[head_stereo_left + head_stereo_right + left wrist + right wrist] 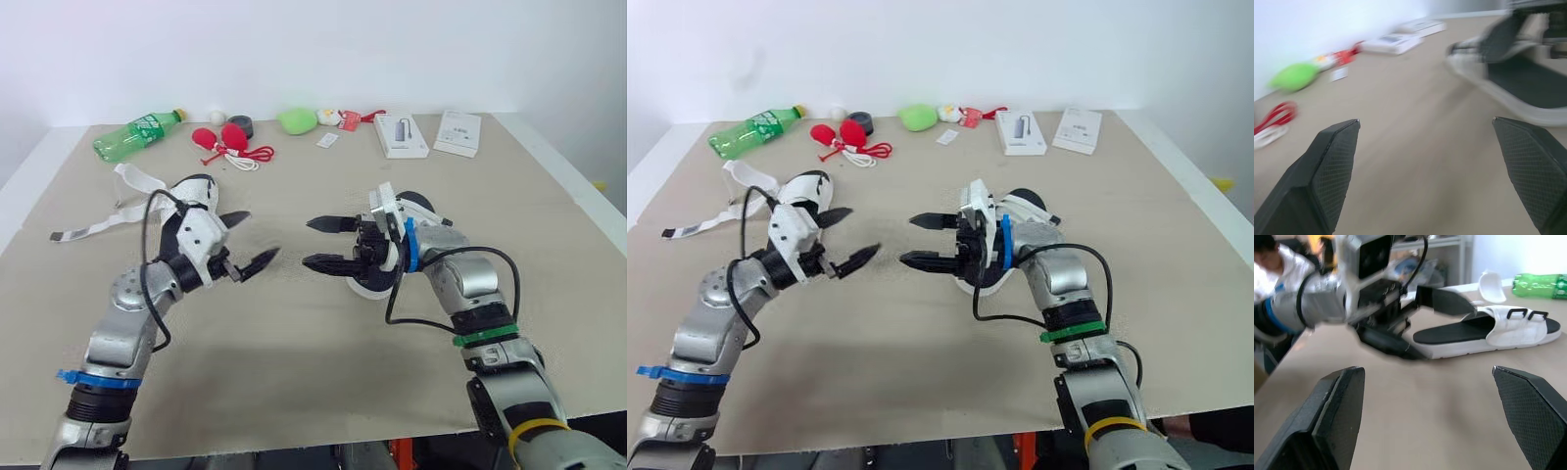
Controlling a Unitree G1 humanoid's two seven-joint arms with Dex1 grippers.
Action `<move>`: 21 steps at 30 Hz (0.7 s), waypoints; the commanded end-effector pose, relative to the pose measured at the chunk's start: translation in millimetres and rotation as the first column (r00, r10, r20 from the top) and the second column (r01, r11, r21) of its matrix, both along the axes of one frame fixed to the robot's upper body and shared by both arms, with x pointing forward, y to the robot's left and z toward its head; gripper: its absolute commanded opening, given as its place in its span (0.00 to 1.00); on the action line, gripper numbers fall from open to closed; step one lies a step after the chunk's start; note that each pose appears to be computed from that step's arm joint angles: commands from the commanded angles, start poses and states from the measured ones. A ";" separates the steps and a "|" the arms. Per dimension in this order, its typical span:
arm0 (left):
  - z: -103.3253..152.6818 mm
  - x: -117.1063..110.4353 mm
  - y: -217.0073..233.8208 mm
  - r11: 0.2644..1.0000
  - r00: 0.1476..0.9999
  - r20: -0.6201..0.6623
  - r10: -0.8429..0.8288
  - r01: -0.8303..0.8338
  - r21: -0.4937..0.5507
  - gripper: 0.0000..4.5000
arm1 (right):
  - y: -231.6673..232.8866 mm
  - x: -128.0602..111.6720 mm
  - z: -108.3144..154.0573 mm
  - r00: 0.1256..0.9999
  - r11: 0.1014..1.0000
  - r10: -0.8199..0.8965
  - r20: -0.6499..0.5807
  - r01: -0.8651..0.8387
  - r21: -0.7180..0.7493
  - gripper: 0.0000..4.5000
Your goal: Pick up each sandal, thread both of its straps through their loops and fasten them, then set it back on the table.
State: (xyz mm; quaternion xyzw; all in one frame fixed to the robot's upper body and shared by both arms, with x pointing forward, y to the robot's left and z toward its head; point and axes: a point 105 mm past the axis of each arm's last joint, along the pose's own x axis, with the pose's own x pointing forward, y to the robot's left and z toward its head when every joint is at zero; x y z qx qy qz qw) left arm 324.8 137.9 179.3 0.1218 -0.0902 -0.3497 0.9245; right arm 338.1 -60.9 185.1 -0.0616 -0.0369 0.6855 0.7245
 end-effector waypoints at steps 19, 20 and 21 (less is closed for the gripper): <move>-4.3 53.2 44.2 0.791 0.796 -0.259 0.547 -0.593 -0.149 1.00 | 35.0 9.4 -6.3 0.990 0.999 0.026 0.138 -0.021 -0.033 0.99; -5.3 57.3 44.8 0.785 0.789 -0.271 0.552 -0.601 -0.150 1.00 | 34.7 9.8 -6.3 0.990 0.999 0.022 0.140 -0.018 -0.032 0.99; -7.3 62.6 46.1 0.780 0.779 -0.282 0.561 -0.611 -0.138 1.00 | 34.5 10.1 -6.2 0.990 0.999 0.020 0.141 -0.016 -0.032 0.99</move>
